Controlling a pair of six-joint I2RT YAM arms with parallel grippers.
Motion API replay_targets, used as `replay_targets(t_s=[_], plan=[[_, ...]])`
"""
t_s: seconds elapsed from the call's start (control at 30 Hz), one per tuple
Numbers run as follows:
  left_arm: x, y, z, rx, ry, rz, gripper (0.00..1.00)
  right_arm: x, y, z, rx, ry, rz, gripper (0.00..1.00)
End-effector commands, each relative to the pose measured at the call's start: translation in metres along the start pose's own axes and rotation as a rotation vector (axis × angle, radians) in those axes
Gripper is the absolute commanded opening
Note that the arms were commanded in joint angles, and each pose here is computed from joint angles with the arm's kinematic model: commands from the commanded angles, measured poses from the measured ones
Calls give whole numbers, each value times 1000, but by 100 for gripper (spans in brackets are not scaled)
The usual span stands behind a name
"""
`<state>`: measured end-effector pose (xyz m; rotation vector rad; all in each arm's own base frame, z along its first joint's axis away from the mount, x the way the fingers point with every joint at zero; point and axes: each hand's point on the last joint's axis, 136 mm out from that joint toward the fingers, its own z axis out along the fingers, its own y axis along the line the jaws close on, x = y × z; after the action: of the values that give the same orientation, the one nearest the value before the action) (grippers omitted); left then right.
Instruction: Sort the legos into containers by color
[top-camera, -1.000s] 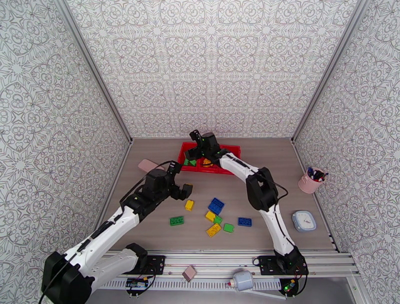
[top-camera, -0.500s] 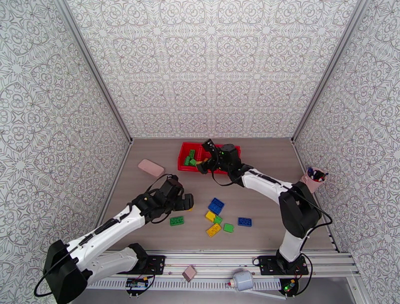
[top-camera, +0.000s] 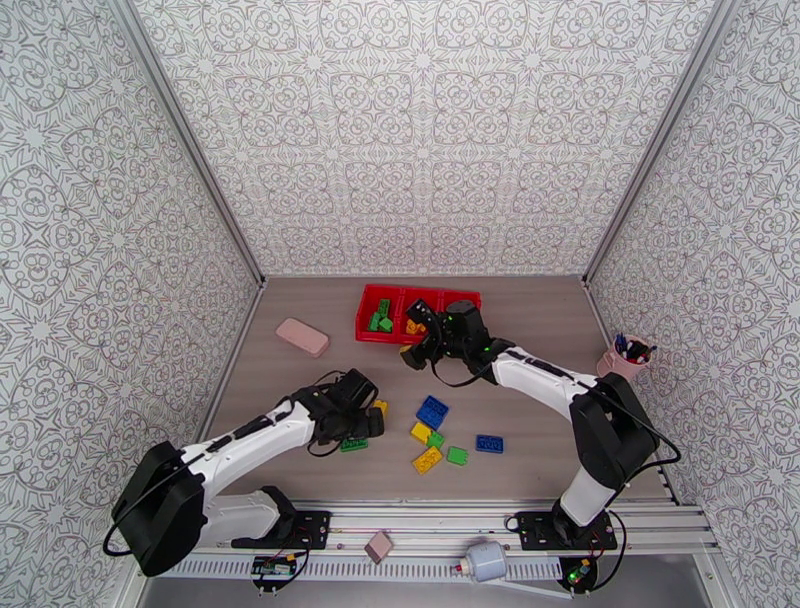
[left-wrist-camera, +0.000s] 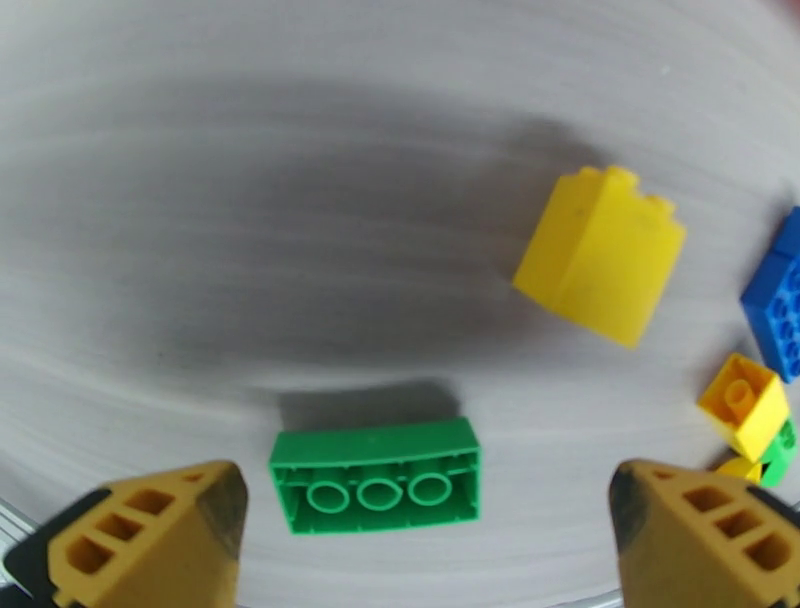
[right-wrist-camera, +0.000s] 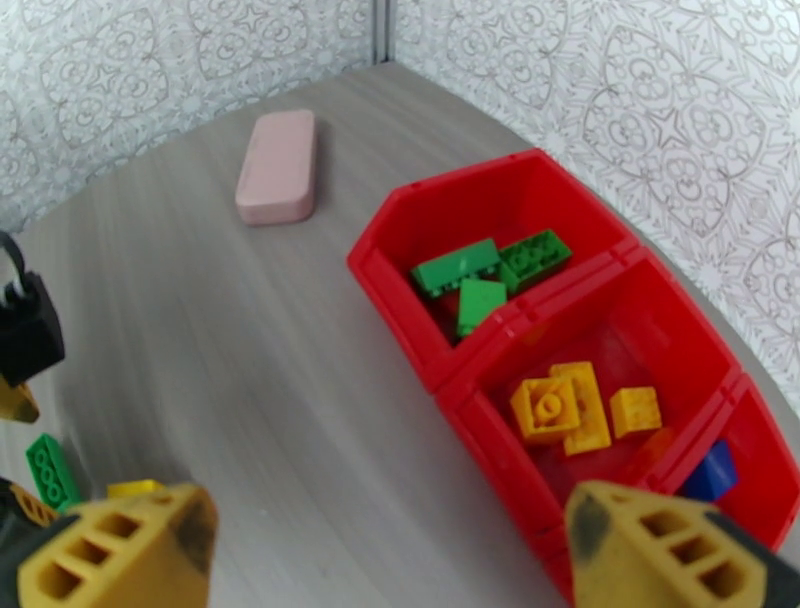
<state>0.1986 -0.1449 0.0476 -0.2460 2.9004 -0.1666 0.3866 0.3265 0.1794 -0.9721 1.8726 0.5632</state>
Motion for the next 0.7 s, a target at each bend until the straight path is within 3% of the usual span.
replay_targets(t_s=[0.0, 0.4, 0.67], plan=[[12, 8, 12, -27, 53, -50, 100, 5, 0, -1, -8, 16, 5, 96], [24, 13, 29, -93, 112, -36, 84, 9, 1, -3, -8, 29, 5, 96], [22, 12, 27, -101, 103, -38, 62, 9, 2, -6, -5, 27, 5, 96]])
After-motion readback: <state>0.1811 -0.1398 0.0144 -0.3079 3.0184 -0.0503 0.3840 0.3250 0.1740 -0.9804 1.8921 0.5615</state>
